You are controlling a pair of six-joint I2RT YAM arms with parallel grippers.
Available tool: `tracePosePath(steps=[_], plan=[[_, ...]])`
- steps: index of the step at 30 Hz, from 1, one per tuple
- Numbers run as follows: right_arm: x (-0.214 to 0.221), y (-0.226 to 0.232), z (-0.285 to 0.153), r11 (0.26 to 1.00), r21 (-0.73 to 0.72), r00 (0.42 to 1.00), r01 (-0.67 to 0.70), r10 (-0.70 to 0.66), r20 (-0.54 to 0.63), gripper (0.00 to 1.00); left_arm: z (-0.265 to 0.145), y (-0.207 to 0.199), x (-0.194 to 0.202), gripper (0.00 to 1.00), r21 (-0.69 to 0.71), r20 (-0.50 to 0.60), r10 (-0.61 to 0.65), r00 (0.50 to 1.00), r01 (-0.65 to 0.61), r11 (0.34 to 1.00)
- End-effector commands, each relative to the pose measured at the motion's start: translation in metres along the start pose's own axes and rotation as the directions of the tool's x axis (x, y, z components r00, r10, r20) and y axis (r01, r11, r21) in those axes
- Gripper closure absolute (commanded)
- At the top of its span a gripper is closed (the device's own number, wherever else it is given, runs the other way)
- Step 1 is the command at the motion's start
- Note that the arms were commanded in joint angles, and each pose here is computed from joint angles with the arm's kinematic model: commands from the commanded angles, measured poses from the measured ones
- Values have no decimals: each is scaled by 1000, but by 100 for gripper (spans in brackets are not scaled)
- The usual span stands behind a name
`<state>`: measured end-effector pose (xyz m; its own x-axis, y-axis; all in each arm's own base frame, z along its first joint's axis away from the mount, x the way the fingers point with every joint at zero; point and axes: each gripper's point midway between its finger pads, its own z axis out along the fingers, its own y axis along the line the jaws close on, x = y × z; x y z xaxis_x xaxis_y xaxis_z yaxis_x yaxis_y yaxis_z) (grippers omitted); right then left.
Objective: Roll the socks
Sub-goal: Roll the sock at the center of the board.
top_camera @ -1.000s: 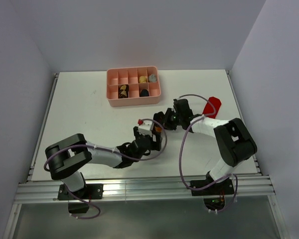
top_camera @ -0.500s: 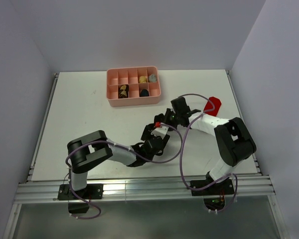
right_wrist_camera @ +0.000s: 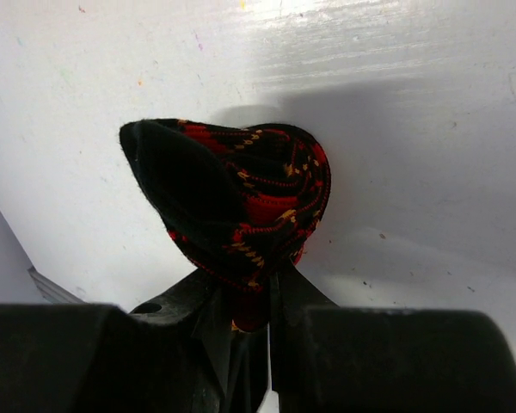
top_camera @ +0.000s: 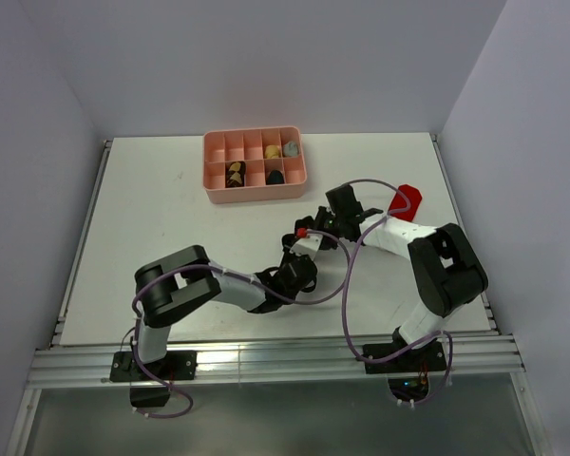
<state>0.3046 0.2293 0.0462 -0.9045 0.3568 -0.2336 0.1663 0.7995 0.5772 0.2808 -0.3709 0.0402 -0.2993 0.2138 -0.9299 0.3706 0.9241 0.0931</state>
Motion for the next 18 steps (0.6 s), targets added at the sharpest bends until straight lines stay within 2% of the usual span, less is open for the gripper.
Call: tracePosePath(steps=[1,7,13,14,18], plan=[[5,9,-1,1000,-16,999,-9,9,-31,100,8,-4,20,99,41,-84,-56,995,59,997],[7,22,-4,995,-100,999,-6,3,-35,100,10,0,25,99,106,-140,-146,979,161,981],[2,28,-12,987,-160,1000,-5,6,5,78,15,5,25,99,223,-264,-283,922,344,912],[1,29,-13,986,-169,1000,-9,11,9,71,16,4,21,99,237,-276,-297,914,365,901],[-6,24,-15,981,-193,999,-30,38,35,58,24,11,18,99,254,-330,-325,886,415,874]])
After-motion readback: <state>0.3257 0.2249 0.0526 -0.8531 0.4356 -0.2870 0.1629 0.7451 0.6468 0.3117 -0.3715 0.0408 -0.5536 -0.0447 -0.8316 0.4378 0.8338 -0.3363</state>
